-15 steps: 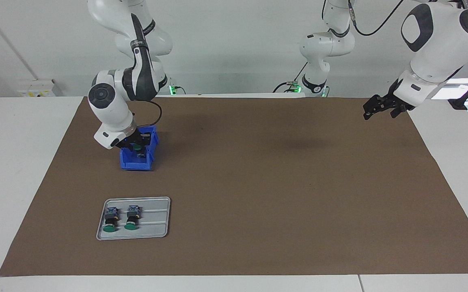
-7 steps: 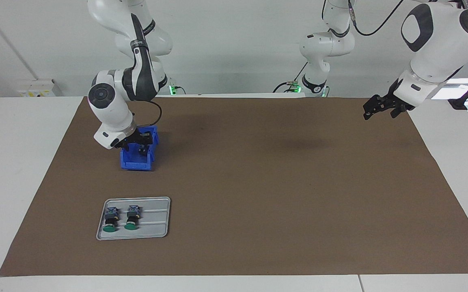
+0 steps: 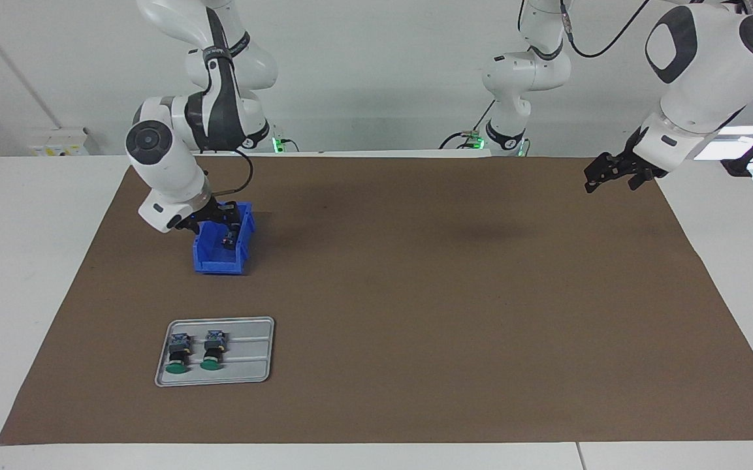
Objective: Place and press button with both arms
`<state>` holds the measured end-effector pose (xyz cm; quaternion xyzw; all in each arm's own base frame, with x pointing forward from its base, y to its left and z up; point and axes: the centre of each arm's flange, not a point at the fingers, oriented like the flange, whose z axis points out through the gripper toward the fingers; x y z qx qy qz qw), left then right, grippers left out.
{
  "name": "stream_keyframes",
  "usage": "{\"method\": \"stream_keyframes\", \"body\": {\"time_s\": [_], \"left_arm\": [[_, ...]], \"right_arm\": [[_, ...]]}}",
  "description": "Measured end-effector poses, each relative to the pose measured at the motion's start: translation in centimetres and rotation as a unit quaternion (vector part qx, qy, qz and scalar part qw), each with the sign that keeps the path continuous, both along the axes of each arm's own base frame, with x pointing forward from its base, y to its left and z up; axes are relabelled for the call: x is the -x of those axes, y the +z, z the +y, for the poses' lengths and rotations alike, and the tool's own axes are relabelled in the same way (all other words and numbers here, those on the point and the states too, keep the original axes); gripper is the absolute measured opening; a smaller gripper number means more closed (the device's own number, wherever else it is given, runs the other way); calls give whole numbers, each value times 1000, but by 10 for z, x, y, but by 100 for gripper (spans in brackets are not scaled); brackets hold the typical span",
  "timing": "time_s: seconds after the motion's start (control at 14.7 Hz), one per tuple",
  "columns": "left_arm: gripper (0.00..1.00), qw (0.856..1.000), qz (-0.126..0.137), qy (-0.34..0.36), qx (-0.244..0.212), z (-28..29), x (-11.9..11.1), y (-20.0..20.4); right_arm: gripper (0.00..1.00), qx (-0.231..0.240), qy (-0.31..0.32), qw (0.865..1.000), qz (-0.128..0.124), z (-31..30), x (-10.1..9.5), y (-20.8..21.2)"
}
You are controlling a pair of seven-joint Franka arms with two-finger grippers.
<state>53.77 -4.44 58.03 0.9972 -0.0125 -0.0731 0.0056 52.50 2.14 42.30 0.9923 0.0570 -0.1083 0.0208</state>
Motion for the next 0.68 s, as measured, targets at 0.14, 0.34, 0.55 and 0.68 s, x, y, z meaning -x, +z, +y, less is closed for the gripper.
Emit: {"method": "stream_keyframes", "body": {"time_s": [0.14,0.34,0.55,0.68], "left_arm": [[100,1000,0,0,0,0,0,0],[100,1000,0,0,0,0,0,0],[100,1000,0,0,0,0,0,0],[100,1000,0,0,0,0,0,0]], "right_arm": [[81,0,-1,1000,-12,0,-4,24],[84,-2,-2,999,-35,1,-9,60],[100,-3,-5,997,-72,2,-16,115],[100,-2,-17,996,-87,1,-16,150]]}}
